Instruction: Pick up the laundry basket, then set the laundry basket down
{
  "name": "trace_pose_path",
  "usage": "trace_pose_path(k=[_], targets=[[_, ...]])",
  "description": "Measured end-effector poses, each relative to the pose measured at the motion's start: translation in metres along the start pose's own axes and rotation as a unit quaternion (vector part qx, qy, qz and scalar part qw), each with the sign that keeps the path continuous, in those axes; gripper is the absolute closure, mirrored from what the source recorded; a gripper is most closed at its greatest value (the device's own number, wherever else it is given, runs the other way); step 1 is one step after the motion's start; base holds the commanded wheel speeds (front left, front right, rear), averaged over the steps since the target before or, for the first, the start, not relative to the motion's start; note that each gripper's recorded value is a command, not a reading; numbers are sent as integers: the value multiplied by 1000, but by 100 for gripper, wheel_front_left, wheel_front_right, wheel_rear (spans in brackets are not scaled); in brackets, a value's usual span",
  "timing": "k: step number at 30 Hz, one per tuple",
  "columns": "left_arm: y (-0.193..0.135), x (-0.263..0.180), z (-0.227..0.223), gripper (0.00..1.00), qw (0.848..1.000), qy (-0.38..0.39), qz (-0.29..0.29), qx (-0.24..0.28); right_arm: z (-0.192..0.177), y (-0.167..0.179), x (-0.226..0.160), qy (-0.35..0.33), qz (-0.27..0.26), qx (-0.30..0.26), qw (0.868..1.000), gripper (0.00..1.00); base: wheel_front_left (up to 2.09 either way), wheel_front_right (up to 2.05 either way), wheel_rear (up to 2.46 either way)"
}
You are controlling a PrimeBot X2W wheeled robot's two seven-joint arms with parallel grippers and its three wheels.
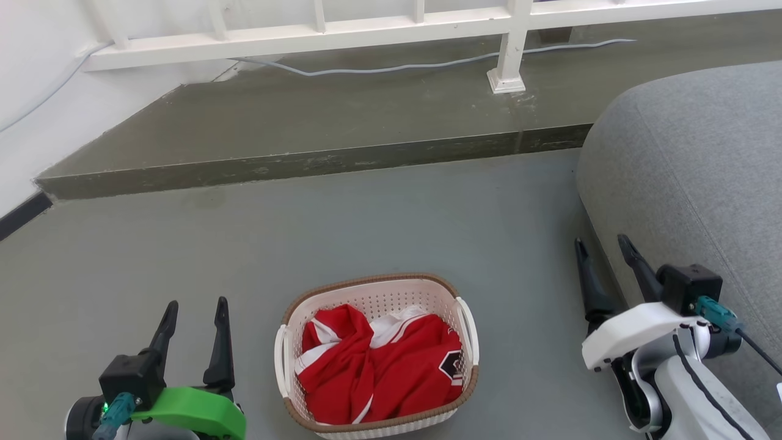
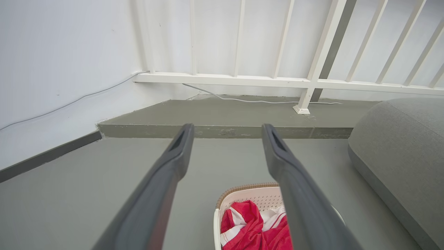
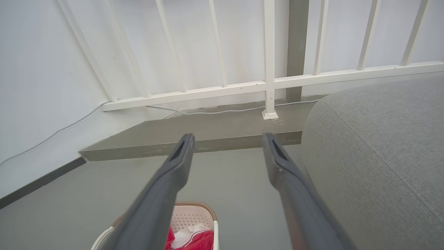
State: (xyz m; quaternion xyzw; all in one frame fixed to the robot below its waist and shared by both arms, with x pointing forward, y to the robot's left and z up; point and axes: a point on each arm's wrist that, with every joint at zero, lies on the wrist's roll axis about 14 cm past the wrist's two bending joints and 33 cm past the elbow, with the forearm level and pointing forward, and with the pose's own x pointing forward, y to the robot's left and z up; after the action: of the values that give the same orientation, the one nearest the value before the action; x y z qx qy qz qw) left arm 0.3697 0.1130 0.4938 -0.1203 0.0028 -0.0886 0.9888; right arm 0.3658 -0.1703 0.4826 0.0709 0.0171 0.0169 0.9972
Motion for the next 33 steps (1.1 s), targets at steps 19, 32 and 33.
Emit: trace_pose_path(k=[19, 32, 33], targets=[[-2, -6, -13, 100, 1000, 25, 5, -6, -22, 5, -13, 30, -1, 9, 999, 100, 0, 0, 0], [6, -11, -17, 100, 996, 38, 25, -78, -28, 0, -14, 47, -22, 90, 995, 100, 0, 0, 0], [8, -11, -17, 100, 995, 37, 29, -87, -28, -1, -14, 50, -24, 100, 993, 100, 0, 0, 0]])
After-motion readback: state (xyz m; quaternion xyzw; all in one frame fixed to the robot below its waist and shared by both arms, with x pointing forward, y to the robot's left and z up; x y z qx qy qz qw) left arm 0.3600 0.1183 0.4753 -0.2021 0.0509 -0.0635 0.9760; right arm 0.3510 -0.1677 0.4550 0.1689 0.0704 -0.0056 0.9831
